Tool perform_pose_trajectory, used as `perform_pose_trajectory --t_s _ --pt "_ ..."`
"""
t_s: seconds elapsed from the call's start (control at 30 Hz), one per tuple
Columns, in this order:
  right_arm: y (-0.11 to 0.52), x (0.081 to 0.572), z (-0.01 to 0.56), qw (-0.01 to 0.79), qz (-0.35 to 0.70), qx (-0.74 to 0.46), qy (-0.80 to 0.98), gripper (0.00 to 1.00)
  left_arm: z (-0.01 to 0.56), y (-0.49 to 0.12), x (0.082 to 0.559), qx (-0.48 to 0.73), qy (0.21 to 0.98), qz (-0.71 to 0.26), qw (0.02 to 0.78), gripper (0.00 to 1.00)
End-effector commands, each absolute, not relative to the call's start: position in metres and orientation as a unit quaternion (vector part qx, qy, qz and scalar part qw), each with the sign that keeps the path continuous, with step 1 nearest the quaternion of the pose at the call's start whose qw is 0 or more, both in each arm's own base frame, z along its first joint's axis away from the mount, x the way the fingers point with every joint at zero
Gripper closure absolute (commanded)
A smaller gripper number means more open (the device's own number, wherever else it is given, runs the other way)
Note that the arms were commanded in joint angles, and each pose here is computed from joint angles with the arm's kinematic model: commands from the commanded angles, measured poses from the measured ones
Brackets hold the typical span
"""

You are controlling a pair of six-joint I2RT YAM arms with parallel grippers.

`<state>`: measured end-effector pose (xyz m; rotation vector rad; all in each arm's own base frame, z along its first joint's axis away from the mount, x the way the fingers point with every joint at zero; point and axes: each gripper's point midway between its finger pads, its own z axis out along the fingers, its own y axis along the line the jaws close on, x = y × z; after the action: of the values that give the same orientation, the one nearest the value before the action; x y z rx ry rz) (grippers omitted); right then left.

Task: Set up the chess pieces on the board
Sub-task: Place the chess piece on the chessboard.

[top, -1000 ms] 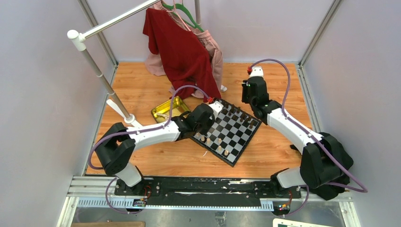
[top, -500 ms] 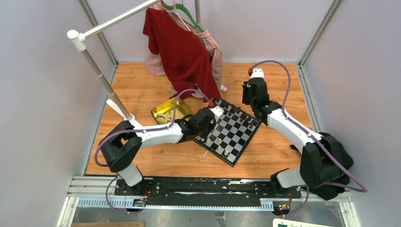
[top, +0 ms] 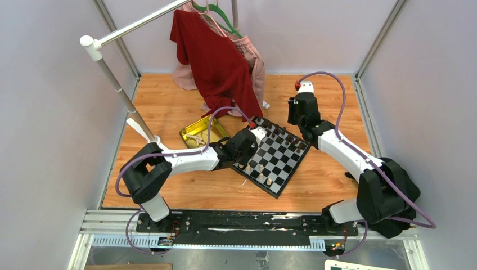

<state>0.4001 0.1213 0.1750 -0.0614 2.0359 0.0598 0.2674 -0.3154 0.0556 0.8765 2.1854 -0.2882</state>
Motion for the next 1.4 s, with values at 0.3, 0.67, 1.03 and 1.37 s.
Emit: perform_pose_trajectory --t_s 0.3,0.67,1.03,1.37 --pt "0.118 0.403 0.174 0.526 0.03 -0.015 0.85 0.7 0.061 -0.314 0.268 0.329 0.853 -0.112 0.389 0.79" --pt "0.119 0.402 0.174 0.525 0.035 -0.016 0.85 0.7 0.067 -0.313 0.263 0.326 0.852 -0.122 0.391 0.76" --pt "0.119 0.401 0.176 0.527 0.036 -0.016 0.849 0.7 0.072 -0.312 0.265 0.324 0.851 -0.12 0.396 0.61" --pt "0.122 0.406 0.193 0.538 0.042 -0.019 0.841 0.7 0.155 -0.275 0.304 0.203 0.831 -0.039 0.517 0.5"
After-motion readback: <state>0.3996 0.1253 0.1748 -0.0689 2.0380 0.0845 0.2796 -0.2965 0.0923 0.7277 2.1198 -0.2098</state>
